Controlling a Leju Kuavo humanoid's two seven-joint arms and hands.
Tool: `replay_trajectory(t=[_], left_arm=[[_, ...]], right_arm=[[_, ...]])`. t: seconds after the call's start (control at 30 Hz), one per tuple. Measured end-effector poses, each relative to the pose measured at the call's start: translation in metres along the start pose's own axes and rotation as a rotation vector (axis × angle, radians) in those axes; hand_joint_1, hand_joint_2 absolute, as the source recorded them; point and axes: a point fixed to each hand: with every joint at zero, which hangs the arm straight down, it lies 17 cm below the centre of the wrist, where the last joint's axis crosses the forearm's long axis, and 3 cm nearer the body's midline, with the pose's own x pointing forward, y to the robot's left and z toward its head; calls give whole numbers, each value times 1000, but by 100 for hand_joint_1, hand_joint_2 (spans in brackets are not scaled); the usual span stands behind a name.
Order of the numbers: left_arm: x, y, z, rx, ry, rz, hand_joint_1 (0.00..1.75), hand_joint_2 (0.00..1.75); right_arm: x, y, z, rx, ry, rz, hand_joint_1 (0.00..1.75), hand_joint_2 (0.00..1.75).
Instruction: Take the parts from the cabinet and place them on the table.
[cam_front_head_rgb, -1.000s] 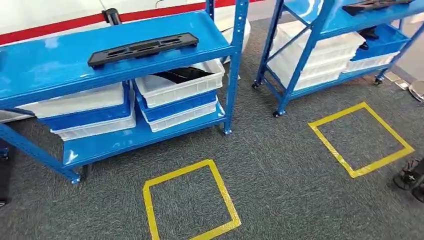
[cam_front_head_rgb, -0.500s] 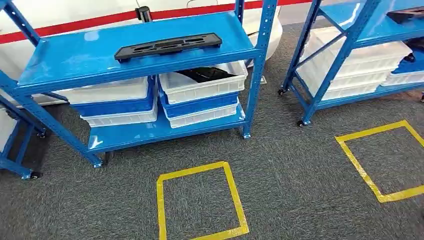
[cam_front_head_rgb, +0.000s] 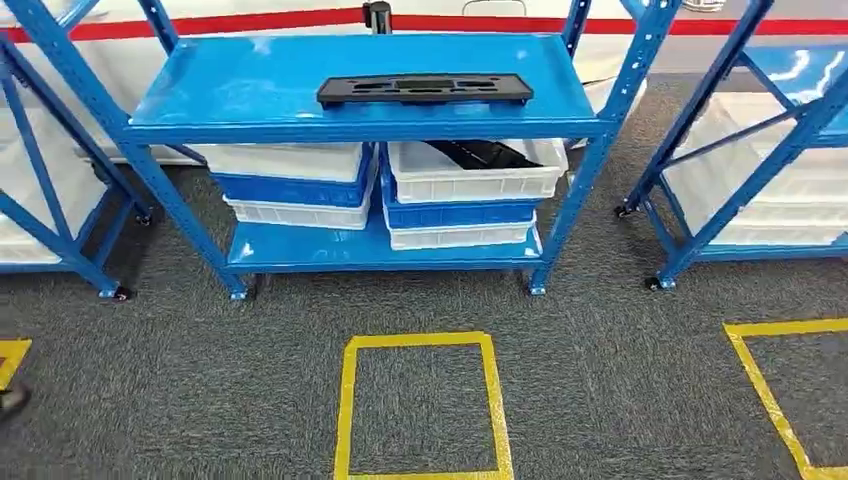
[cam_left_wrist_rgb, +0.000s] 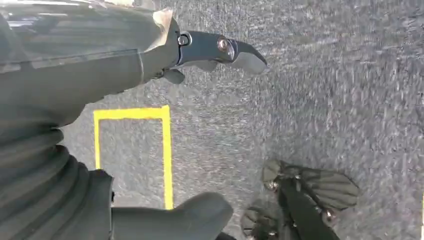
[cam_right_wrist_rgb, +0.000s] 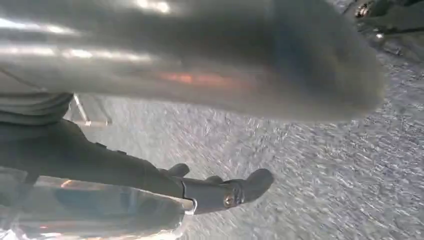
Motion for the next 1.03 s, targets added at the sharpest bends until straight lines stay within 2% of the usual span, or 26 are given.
replay_trajectory(t=[1.0, 1.03], left_arm=[[1, 0, 0, 0, -11, -17, 0, 175], [1, 0, 0, -1, -14, -17, 0, 175]], right_arm=[[-5, 3, 1, 0, 41, 56, 0, 0], [-6, 3, 1, 1, 46, 59, 0, 175]])
